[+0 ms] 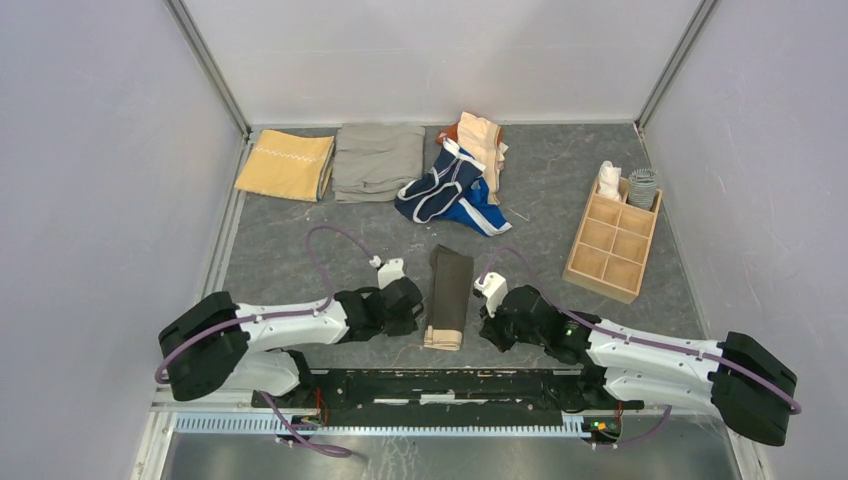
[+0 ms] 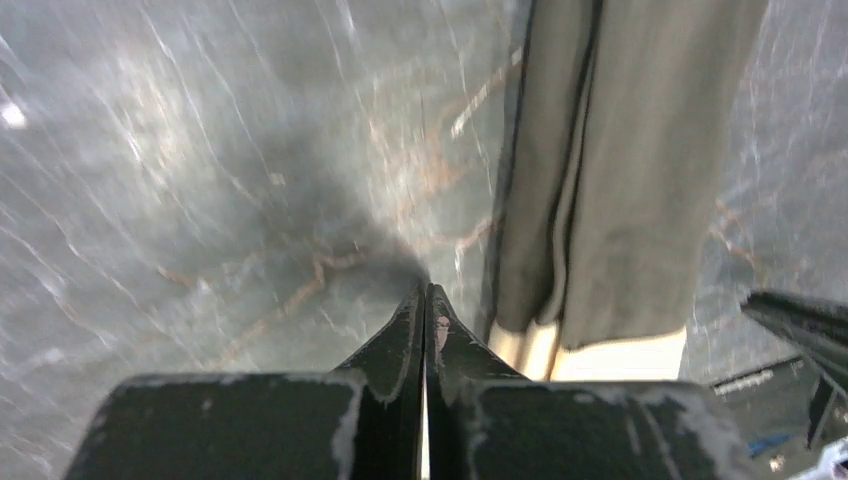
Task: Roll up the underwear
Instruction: Fold the underwear at the center of the board.
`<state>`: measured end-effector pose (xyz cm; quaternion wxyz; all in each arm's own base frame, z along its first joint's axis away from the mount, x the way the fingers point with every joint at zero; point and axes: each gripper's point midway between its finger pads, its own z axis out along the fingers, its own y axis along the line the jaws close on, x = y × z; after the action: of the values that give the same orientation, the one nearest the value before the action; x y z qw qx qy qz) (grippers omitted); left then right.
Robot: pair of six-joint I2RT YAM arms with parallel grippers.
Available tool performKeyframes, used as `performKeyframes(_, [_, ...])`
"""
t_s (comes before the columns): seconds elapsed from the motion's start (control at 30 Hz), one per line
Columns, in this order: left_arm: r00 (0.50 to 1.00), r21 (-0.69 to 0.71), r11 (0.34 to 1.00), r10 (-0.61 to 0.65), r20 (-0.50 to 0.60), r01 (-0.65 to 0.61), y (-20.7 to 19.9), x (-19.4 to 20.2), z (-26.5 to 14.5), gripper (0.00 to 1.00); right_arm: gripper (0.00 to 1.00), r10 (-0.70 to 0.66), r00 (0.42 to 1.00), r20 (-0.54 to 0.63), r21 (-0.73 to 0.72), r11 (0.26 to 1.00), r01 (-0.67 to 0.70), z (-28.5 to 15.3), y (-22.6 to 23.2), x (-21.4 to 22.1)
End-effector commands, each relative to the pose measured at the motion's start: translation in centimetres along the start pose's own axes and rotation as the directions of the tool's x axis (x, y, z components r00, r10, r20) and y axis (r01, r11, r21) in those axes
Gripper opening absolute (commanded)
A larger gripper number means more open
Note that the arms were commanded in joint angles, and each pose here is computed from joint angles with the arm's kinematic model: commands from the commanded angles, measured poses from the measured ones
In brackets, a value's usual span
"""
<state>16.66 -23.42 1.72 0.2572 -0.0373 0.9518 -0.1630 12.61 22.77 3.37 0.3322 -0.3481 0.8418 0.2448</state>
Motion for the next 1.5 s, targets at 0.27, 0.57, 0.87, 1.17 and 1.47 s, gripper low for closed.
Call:
performKeyframes(0.27, [0.997,-0.007,1.0,-0.02,-0.077,0.019,0.6,5.8,-0.9,0.02,0.09,0.0,0.999,-0.038,-0.145,0.989,-0.006,0.0,3.7,1.3])
performKeyframes(0.57, [0.997,-0.033,0.999,-0.007,-0.074,0.004,-0.3,6.0,-0.1,0.02,0.14,0.039,0.999,0.015,-0.057,0.998,-0.038,0.7,2.5,0.3])
performKeyframes(0.87, [0.998,0.025,0.998,-0.059,0.03,0.058,0.4,3.7,-2.6,0.02,0.08,0.038,0.99,0.136,-0.055,0.998,-0.031,-1.1,2.8,-3.9])
performKeyframes(1.17, [1.0,0.12,0.993,-0.011,0.028,0.008,-2.4,3.6,-1.9,0.02,0.05,0.033,0.99,0.14,-0.107,0.994,-0.018,-0.1,4.2,-5.0])
performKeyframes(1.47, [1.0,0.15,0.988,0.025,0.002,-0.025,-4.3,4.2,-0.5,0.02,0.04,0.018,0.995,0.096,-0.099,0.995,-0.009,1.1,4.0,-4.0])
